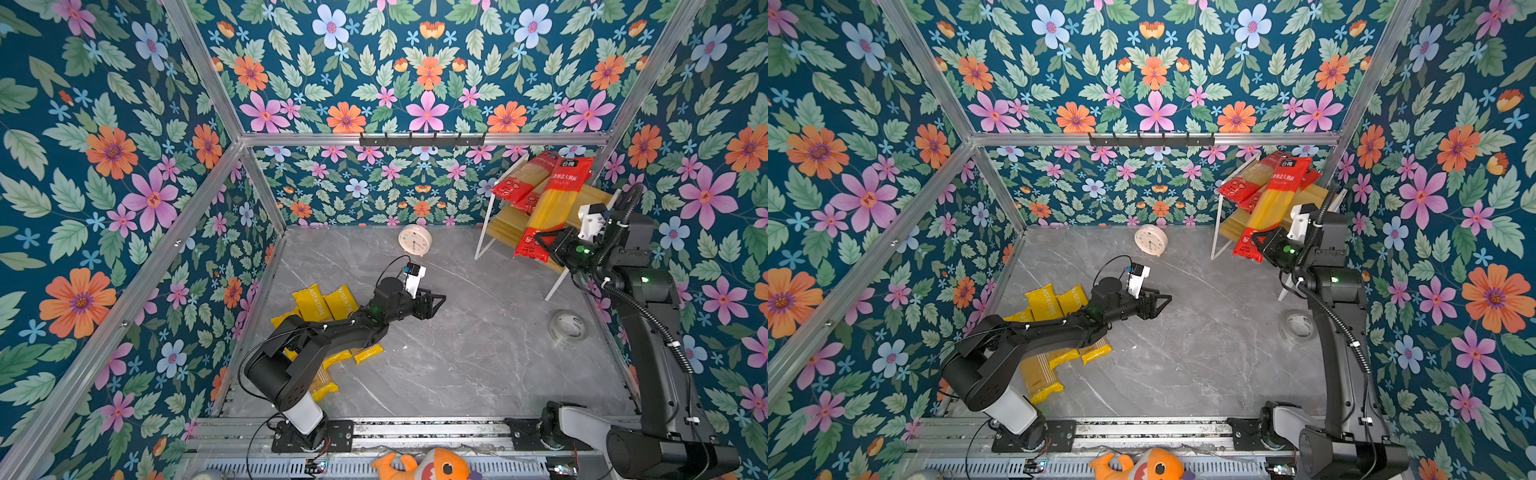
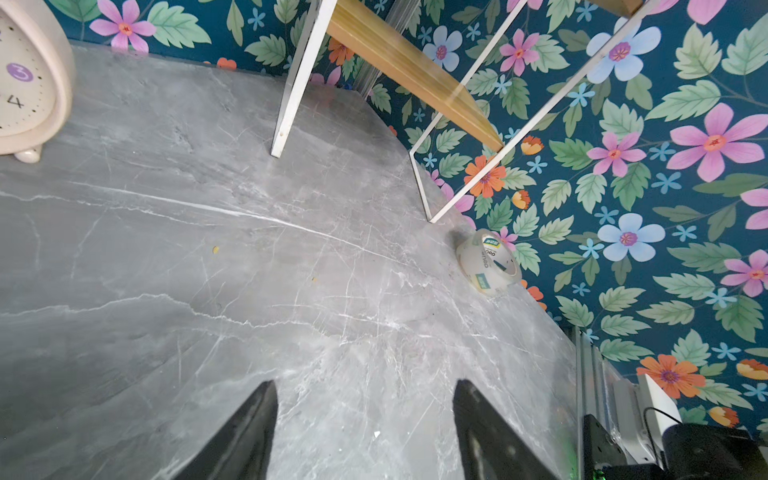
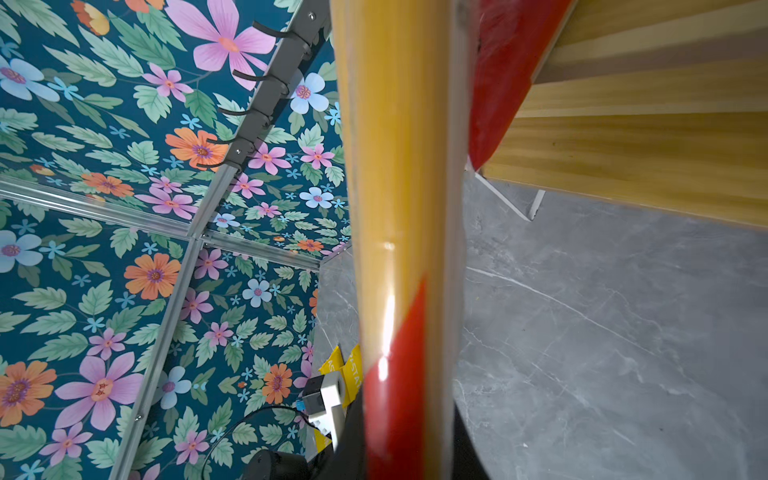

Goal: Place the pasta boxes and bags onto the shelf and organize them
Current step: 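Carry the red bag with the right gripper onto the upper shelf tier, then lower the red bag beside the other red bags with the right gripper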

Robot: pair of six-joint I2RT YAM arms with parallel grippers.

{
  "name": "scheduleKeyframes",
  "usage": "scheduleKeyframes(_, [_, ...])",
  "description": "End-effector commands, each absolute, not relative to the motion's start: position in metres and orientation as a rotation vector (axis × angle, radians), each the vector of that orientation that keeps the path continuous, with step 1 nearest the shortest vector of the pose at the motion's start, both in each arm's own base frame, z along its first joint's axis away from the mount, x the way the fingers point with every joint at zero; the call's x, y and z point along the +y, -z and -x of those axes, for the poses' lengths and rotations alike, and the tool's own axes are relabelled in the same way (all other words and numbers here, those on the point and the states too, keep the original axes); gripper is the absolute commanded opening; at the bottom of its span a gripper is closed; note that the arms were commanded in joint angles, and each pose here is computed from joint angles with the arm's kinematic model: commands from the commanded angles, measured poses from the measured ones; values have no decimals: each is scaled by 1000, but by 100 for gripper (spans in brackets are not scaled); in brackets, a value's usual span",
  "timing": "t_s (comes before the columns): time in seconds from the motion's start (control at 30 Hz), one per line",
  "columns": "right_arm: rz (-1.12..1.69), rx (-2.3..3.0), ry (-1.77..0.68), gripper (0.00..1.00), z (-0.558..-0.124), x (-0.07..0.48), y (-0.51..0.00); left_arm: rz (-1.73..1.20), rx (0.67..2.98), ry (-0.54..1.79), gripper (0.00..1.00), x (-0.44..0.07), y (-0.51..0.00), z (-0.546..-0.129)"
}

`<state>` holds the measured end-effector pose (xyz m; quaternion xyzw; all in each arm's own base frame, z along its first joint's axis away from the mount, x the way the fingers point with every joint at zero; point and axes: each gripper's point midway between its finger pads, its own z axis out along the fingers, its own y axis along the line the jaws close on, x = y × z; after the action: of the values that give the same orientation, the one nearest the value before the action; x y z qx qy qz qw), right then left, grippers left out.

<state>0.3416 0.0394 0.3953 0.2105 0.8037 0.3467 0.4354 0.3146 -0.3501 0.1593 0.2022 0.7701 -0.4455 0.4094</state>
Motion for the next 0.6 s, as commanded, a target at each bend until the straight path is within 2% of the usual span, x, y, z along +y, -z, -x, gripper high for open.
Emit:
scheduleKeyframes(0.0, [-542, 1904, -858, 0, -349, 20, -418, -514, 1922, 1129, 69, -353, -163, -316])
scheduleKeyframes(0.23, [-654, 1857, -855, 0, -368, -14, -440, -482, 1942, 1143, 69, -353, -154, -318])
scheduleKeyframes(0.57, [-729, 1895, -657, 0, -412, -63, -456, -468, 1957, 1151, 69, -353, -152, -317])
